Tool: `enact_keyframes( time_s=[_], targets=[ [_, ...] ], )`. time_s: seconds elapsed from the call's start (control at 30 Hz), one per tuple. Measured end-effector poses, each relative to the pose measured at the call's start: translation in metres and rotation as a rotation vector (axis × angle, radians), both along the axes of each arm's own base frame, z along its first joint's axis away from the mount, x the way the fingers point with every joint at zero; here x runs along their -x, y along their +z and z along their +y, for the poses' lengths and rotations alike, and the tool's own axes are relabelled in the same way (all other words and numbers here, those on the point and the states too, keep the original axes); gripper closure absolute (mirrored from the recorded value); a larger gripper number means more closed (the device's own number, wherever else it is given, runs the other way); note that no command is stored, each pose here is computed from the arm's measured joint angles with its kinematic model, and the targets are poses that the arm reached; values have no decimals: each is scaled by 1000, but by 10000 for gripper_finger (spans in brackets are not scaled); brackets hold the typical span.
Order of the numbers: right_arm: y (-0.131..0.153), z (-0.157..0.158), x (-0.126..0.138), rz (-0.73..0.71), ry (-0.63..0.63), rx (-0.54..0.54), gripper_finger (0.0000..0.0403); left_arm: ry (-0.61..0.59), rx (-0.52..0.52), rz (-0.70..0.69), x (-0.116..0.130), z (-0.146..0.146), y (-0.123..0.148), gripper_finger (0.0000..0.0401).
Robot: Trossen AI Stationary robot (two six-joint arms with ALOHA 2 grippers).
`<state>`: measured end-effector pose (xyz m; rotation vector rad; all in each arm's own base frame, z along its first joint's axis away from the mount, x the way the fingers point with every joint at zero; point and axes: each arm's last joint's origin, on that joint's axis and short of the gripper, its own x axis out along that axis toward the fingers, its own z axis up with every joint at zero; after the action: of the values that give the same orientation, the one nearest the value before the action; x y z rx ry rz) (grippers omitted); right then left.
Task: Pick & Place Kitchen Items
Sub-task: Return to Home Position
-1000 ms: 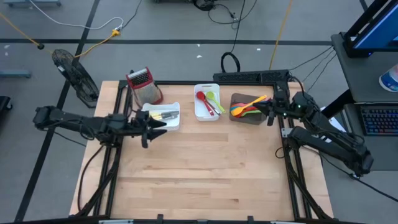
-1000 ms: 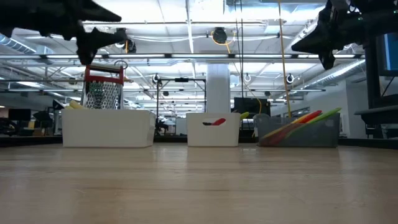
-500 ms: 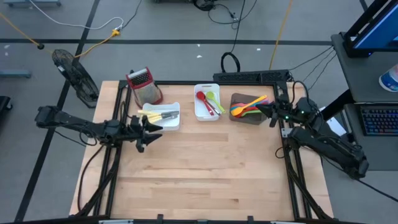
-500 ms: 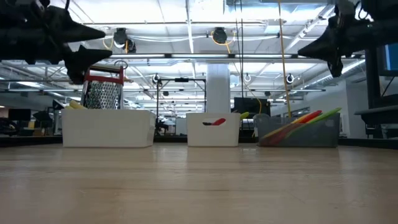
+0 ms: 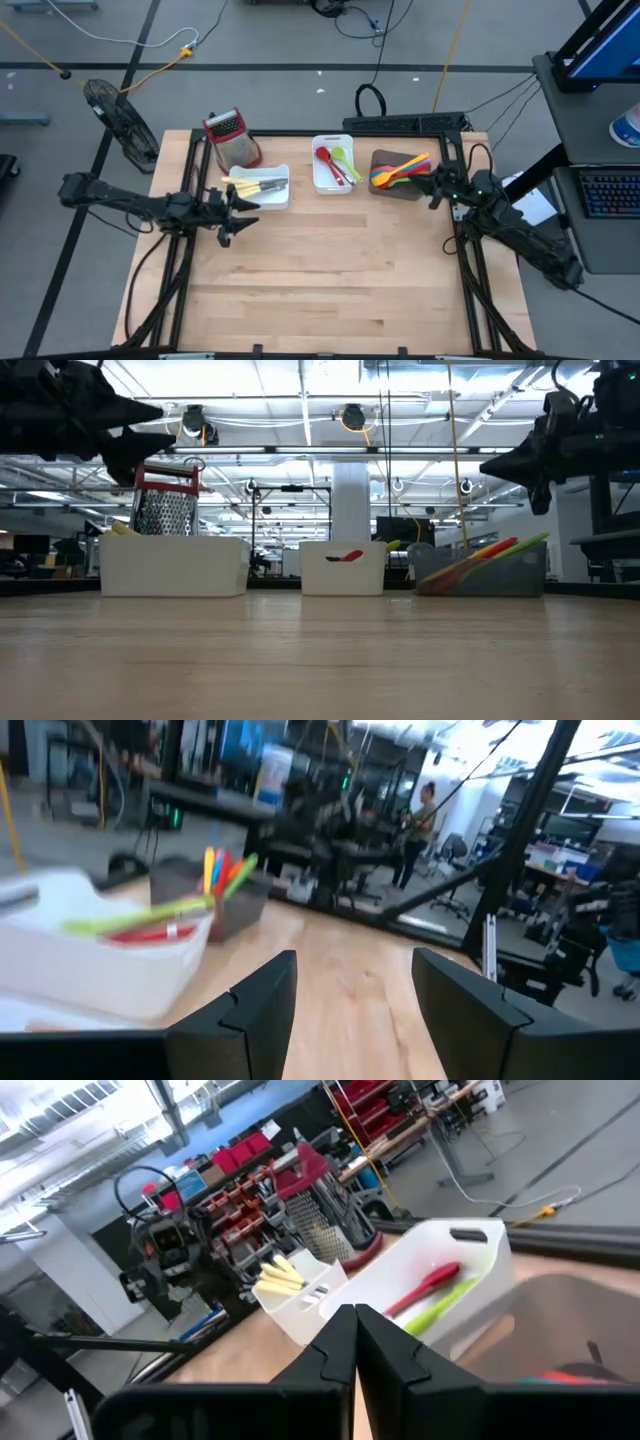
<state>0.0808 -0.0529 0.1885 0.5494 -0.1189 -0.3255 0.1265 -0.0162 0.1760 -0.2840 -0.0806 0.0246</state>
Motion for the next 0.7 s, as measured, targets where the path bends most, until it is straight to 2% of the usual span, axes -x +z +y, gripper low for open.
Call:
enact_keyframes(
  time_s=[0.13, 0.27, 0.37, 0.53, 0.7],
  targets=[
    [-11, 0, -1, 7, 0, -33, 402, 9, -60, -33, 7, 1, 4, 196],
    [-16, -1, -1, 3, 1, -23, 399, 13, -41, 9, 12, 3, 0, 196],
    [-17, -1, -1, 22, -12, 16, 399, 37, -54, 25, 16, 4, -1, 196],
    [-18, -4, 0, 57, -102, 88, 399, 111, -83, 69, 18, 6, -5, 196],
    [-20, -4, 0, 110, -102, 152, 399, 139, -148, 130, 18, 7, -10, 196]
  ],
)
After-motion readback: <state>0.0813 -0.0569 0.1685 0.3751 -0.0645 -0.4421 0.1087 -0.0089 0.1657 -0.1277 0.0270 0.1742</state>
